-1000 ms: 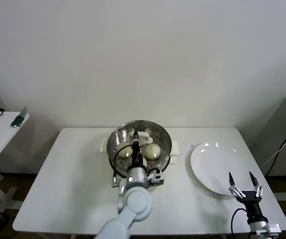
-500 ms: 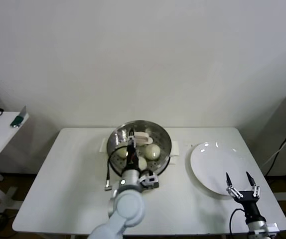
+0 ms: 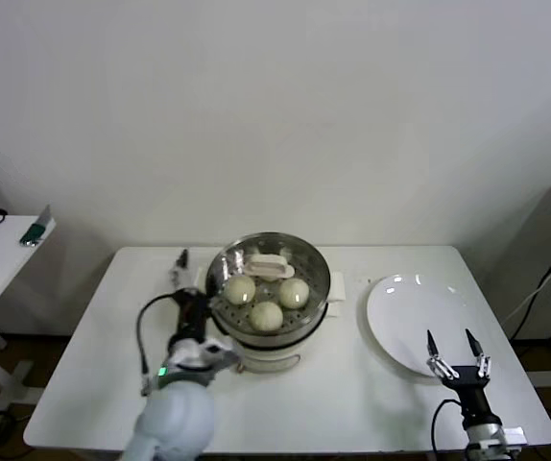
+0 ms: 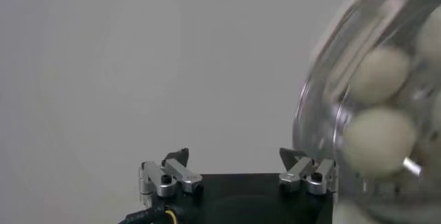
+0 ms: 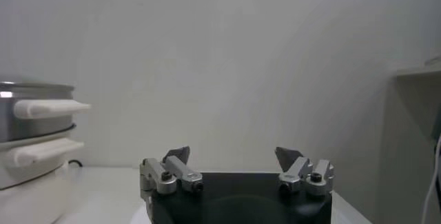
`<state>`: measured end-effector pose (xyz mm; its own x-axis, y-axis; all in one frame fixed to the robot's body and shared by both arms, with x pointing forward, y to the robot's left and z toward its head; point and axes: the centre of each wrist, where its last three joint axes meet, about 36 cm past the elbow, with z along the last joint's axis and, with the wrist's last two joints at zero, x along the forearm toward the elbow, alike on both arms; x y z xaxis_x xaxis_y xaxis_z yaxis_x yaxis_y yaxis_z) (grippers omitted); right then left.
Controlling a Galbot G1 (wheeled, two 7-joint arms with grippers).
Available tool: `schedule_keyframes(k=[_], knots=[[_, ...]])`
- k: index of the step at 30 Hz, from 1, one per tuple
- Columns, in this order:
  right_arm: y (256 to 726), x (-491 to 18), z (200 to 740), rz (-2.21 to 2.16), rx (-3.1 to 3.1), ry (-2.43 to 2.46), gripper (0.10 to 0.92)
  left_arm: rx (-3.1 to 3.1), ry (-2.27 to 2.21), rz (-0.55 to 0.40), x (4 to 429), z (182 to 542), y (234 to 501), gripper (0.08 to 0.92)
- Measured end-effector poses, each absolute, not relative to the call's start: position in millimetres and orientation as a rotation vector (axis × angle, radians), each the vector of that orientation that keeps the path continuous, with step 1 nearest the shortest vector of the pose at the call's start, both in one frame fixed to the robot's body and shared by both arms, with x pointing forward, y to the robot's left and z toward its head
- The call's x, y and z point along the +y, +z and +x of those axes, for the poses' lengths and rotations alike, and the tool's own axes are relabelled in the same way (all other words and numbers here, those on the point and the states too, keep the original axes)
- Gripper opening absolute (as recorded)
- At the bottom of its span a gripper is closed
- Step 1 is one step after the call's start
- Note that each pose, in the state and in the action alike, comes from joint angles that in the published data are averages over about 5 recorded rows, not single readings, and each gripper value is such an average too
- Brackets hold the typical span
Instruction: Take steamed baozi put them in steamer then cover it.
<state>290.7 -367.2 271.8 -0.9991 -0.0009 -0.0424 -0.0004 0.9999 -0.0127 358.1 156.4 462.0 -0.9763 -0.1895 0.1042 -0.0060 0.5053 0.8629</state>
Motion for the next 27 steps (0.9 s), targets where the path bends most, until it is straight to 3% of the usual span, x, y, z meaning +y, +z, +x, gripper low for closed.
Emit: schedule_keyframes(k=[5, 12, 18, 27], knots=[[274, -363, 295, -0.004, 3.082, -0.022, 0.823, -2.591, -1.158, 0.218, 226, 357, 452, 0.823], [272, -360, 296, -0.008, 3.067, -0.025, 0.823, -2.790, -0.727, 0.085, 301, 347, 414, 0.823], [268, -359, 297, 0.006, 3.068, -0.025, 0.823, -2.994, -0.430, 0.033, 335, 335, 381, 0.823], [265, -358, 297, 0.012, 3.078, -0.022, 0.823, -3.098, -0.215, 0.058, 359, 313, 343, 0.823]])
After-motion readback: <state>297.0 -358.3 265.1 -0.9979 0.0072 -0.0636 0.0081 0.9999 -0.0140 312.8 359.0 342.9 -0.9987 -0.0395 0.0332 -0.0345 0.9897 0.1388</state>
